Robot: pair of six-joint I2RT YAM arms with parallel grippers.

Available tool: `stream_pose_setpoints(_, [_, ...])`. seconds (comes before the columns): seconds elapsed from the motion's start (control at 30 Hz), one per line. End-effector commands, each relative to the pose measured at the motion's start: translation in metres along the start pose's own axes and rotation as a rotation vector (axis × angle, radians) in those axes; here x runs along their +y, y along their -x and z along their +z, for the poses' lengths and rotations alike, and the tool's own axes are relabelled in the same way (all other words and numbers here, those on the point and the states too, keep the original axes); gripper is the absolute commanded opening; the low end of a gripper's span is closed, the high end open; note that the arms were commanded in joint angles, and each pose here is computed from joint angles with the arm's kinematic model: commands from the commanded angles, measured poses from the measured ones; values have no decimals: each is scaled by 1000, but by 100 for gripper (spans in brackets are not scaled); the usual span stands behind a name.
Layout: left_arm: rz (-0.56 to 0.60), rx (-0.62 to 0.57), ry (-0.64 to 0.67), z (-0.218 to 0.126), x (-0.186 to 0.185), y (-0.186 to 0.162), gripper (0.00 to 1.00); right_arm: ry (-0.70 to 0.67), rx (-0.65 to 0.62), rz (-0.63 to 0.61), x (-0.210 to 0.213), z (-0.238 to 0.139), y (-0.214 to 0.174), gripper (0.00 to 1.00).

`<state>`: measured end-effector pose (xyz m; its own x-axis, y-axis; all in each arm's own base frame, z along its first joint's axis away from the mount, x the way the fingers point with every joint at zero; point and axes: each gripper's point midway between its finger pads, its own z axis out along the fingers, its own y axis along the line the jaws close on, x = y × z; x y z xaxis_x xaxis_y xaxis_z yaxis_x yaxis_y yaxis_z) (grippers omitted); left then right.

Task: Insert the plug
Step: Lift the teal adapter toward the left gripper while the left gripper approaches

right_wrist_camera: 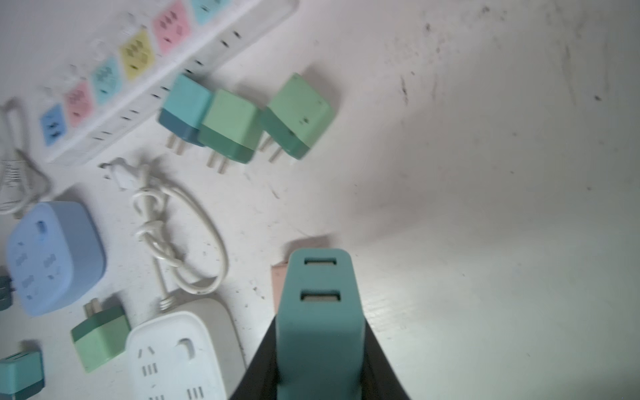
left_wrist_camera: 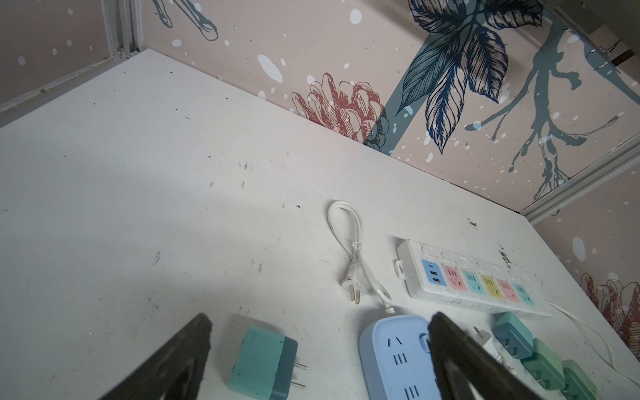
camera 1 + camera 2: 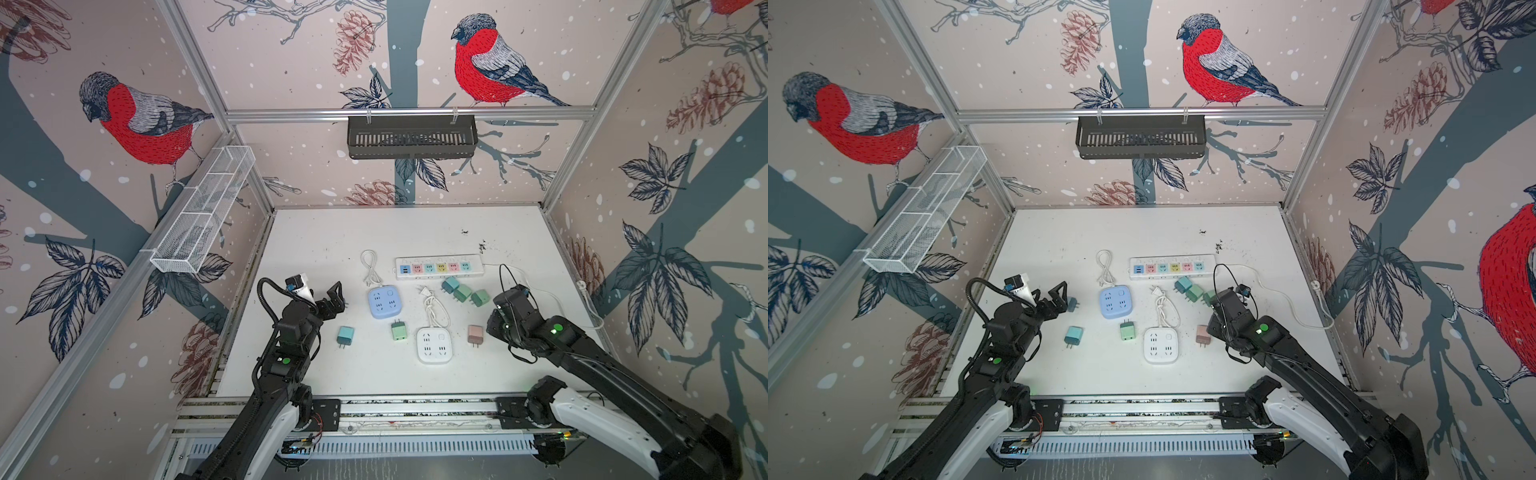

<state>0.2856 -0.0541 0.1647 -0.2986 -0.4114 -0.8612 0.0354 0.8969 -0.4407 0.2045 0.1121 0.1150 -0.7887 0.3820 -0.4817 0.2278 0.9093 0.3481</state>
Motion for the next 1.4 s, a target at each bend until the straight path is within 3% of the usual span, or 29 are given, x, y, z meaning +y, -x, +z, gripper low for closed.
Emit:
stream_pose_setpoints(0.0, [-87,12,-31,-5,-10,7,97,127,-225,-13,36,-20,37,5])
stream_pose_setpoints(0.13, [-146,21,-127,-14,-28,10,97,293,-426,-62,75,-54,57,4])
stream_pose_setpoints(0.3, [-111,-33,-317,-31,-53,10,97,428,-625,-175,105,-93,73,3])
stream_pose_setpoints(0.57, [-23,-146,-382,-54,-61,25,97,591,-905,-391,116,-121,71,2])
stream_pose_setpoints(0.77, [13,-132,-574,-70,-93,24,87,756,-845,-623,128,-114,28,2])
stream_pose_setpoints(0.97, [61,-87,-747,-88,-124,27,84,877,-804,-762,137,-104,-5,2])
stream_pose_setpoints(1.2, [99,-30,-862,-100,-143,20,81,1065,-729,-918,148,-97,-52,2])
stream_pose_setpoints(1.37, [136,-38,-941,-109,-157,8,80,1092,-687,-948,149,-87,-64,2])
